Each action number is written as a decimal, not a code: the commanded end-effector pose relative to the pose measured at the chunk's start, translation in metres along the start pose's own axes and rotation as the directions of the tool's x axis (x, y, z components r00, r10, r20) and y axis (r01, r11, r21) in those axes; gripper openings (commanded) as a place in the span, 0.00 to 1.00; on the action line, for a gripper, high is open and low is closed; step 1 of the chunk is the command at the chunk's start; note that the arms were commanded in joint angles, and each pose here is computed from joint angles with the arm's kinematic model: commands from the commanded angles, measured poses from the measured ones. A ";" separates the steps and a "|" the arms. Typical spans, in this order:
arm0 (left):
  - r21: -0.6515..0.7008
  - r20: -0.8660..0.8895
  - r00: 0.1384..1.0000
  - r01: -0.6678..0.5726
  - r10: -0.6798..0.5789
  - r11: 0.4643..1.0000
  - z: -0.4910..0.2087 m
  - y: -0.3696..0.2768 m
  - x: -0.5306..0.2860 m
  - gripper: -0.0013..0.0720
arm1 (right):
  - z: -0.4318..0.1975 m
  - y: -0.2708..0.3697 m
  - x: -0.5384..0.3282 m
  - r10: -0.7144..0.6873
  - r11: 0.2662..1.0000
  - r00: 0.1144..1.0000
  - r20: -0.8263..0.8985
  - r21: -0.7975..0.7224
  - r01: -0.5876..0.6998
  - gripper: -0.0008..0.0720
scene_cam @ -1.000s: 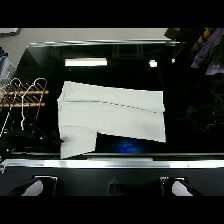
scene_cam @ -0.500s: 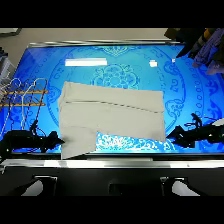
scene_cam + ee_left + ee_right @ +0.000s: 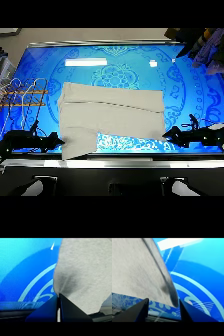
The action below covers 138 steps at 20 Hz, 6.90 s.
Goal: Fold the clothes and pants, and hang the long-sleeved shirts on hangers.
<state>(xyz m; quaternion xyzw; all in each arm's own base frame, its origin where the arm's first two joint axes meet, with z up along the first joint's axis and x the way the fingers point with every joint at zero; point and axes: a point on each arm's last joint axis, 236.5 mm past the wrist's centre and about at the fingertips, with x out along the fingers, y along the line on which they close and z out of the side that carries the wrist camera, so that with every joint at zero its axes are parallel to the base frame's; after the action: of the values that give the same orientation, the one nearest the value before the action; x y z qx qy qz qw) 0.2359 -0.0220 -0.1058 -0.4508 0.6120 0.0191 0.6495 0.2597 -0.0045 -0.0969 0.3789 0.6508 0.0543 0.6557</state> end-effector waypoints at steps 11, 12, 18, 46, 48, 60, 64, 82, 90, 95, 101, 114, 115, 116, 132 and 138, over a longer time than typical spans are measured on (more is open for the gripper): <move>0.020 -0.021 1.000 0.008 -0.007 1.000 -0.001 -0.006 -0.006 0.04 | 0.009 0.022 0.011 0.126 0.992 0.988 0.088 0.009 -0.127 0.05; 0.034 -0.037 0.999 0.018 -0.017 0.999 -0.002 -0.012 -0.010 0.04 | 0.006 0.026 0.008 0.132 0.991 0.988 0.079 -0.001 -0.132 0.05; 0.086 -0.017 0.999 0.033 -0.032 0.996 -0.023 -0.044 -0.055 0.04 | -0.030 0.039 -0.032 0.049 0.997 0.996 0.076 -0.065 -0.044 0.05; 0.255 0.287 0.949 0.053 -0.128 0.965 0.157 -0.192 -0.074 0.04 | 0.095 0.096 -0.067 -0.094 0.985 0.908 0.407 -0.092 0.143 0.05; 0.265 0.293 0.946 0.056 -0.136 0.962 0.175 -0.201 -0.073 0.04 | 0.104 0.093 -0.064 -0.098 0.986 0.903 0.417 -0.084 0.146 0.05; 0.236 0.224 0.971 0.032 -0.086 0.971 0.235 -0.197 0.016 0.04 | 0.127 0.058 -0.020 -0.150 0.982 0.920 0.363 -0.052 0.181 0.05; 0.235 0.216 0.973 0.027 -0.079 0.972 0.238 -0.191 0.017 0.41 | 0.123 0.062 -0.017 -0.139 0.985 0.936 0.323 -0.049 0.164 0.44; 0.434 0.399 0.917 -0.171 -0.019 0.885 0.216 -0.229 -0.137 0.85 | 0.123 0.038 -0.008 -0.009 0.999 0.994 0.109 -0.053 0.014 0.76; 0.432 0.398 0.917 -0.169 -0.019 0.886 0.216 -0.229 -0.136 0.85 | 0.108 0.047 0.029 -0.037 0.994 0.999 0.018 -0.102 0.038 0.54; 0.432 0.360 0.933 -0.165 -0.002 0.887 0.208 -0.225 -0.132 0.53 | 0.109 0.073 0.016 -0.005 0.992 0.999 0.043 -0.127 0.011 0.05; 0.418 0.192 0.981 -0.063 -0.021 0.906 0.163 -0.250 -0.058 0.04 | 0.116 0.117 -0.073 -0.088 0.979 0.994 0.065 -0.178 0.099 0.05; 0.271 -0.009 0.987 0.156 -0.160 0.950 -0.026 -0.357 0.196 0.04 | 0.107 0.176 -0.203 -0.178 0.948 0.952 0.250 -0.216 0.234 0.05; 0.268 -0.020 0.987 0.156 -0.157 0.951 -0.035 -0.359 0.206 0.04 | 0.105 0.177 -0.208 -0.184 0.945 0.949 0.258 -0.218 0.242 0.05; 0.269 -0.029 0.987 0.160 -0.158 0.950 -0.043 -0.363 0.215 0.04 | 0.104 0.178 -0.211 -0.183 0.945 0.947 0.264 -0.219 0.244 0.05; 0.257 -0.188 0.973 0.183 -0.136 0.949 -0.129 -0.397 0.287 0.04 | 0.101 0.199 -0.222 -0.115 0.948 0.941 0.317 -0.249 0.199 0.05; 0.487 -0.132 0.984 0.169 -0.119 0.857 -0.043 -0.411 0.172 0.04 | 0.095 0.240 -0.212 0.024 0.956 0.956 0.291 -0.286 0.063 0.05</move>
<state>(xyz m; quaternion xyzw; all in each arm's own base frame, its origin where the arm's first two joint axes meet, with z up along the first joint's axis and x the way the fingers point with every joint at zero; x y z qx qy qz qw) 0.4672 -0.4343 -0.0466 -0.3691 0.6046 -0.1863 0.6808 0.4062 -0.0176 0.1882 0.2484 0.5509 0.0573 0.7947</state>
